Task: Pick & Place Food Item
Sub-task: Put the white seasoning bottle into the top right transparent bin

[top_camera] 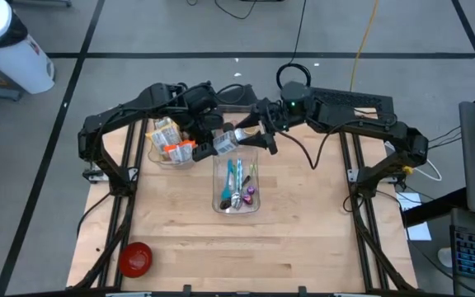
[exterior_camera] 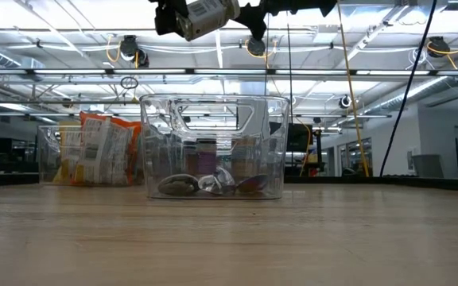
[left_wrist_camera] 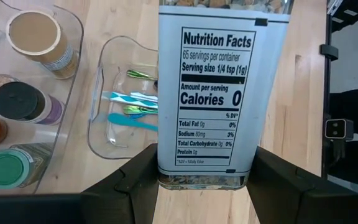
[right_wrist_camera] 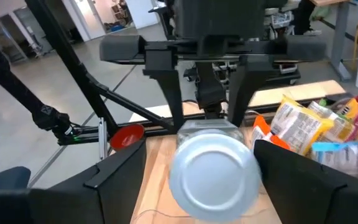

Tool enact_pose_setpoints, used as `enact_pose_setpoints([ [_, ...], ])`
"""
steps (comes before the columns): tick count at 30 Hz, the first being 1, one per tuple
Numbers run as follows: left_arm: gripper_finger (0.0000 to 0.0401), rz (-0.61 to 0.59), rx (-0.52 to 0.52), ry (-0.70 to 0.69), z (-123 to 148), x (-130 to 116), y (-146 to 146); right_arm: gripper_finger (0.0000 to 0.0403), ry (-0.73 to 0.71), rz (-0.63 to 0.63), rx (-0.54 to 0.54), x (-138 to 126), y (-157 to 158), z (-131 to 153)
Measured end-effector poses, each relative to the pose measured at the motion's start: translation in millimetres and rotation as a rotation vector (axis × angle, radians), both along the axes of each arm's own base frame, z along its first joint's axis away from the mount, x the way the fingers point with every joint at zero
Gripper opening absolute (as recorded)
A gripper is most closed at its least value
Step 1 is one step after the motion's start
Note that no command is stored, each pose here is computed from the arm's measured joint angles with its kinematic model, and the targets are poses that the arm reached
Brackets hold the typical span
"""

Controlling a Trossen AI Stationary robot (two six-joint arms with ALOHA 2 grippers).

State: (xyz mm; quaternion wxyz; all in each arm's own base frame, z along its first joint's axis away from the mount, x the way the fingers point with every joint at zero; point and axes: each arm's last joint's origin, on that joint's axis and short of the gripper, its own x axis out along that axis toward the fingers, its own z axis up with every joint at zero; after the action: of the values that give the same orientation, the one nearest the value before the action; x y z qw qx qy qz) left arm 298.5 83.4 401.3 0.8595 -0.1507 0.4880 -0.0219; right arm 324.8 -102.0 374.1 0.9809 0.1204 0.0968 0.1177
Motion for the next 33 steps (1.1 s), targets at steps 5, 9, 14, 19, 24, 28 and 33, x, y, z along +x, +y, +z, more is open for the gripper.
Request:
enact_pose_setpoints([
  [5,0.0206,-0.001,-0.006,0.000,0.0,0.0,-0.4,0.0288,0.012,0.022,-0.004,5.6,6.2,-4.8],
  [9,0.0206,-0.002,-0.007,-0.003,0.2,0.0,-0.5,0.0287,0.005,0.027,-0.023,6.0,7.7,-4.4],
  [14,0.0206,-0.003,-0.007,-0.005,0.3,0.2,-0.4,0.0272,0.009,0.027,-0.024,5.9,7.5,-4.9],
  [19,0.0206,-0.004,-0.008,-0.006,0.4,0.4,-0.5,0.0231,0.010,0.022,-0.025,6.1,7.9,-5.0],
  [24,0.0206,-0.011,-0.018,-0.010,0.5,0.3,-0.8,0.0199,0.011,0.009,-0.031,6.2,7.8,-5.0],
  [28,0.0206,-0.010,-0.017,-0.013,0.6,0.6,-0.7,0.0199,0.011,0.009,-0.032,6.2,7.8,-5.0],
  [33,0.0206,-0.010,-0.016,-0.020,0.9,1.2,-0.4,0.0199,0.008,0.011,-0.039,6.0,7.9,-4.7],
])
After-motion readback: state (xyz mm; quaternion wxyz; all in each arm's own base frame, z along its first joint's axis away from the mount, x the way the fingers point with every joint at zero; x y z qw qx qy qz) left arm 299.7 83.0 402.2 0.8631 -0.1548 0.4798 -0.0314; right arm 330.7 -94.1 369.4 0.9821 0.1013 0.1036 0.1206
